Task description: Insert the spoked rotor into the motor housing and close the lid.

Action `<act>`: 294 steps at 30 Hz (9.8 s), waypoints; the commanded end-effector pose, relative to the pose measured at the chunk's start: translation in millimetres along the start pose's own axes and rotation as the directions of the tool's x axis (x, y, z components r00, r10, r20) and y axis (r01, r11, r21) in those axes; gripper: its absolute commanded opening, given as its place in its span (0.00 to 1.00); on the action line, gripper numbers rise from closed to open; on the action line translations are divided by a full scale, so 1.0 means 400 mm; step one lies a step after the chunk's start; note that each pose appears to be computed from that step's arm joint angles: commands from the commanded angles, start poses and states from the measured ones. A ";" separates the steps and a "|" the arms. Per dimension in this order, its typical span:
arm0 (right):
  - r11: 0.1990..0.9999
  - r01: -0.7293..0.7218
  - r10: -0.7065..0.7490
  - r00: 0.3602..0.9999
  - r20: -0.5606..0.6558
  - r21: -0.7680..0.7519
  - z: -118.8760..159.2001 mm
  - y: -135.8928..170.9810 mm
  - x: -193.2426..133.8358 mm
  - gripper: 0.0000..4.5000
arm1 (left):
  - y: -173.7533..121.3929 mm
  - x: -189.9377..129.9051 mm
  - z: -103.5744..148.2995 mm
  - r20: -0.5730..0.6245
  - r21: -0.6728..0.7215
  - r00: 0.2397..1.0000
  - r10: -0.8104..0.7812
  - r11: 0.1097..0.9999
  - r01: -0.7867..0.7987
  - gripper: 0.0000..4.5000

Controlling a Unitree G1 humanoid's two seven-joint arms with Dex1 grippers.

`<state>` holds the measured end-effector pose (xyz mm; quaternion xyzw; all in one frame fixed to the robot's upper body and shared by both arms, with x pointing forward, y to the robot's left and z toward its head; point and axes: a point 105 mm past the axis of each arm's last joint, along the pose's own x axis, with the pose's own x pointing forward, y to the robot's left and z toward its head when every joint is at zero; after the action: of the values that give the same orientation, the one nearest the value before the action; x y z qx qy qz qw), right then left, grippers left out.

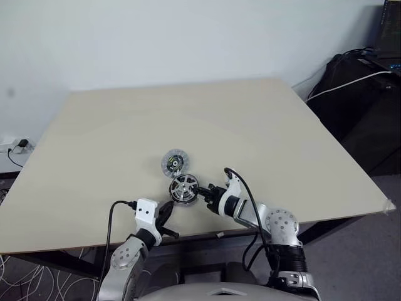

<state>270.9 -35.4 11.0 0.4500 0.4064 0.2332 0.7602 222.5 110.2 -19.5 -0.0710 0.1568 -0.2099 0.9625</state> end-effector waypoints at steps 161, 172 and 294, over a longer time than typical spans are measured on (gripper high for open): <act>-0.347 -0.614 -0.391 0.781 -0.486 -0.708 0.050 0.069 0.049 0.02 | -0.005 0.014 0.024 0.098 -0.040 0.995 0.026 0.999 -0.022 0.00; 0.175 -0.326 -0.157 0.922 -0.353 -0.929 0.087 0.150 -0.056 0.02 | -0.003 0.016 0.009 0.093 -0.047 0.995 0.021 0.999 -0.017 0.00; 0.341 -0.034 0.106 0.994 0.002 -0.940 0.094 0.072 -0.149 0.00 | -0.004 0.016 0.012 0.049 -0.027 0.998 -0.035 0.999 0.037 0.00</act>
<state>277.8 -98.7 53.8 -0.0498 0.1702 0.3881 0.9044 224.1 108.6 -24.5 -0.0954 0.1550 -0.2163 0.9592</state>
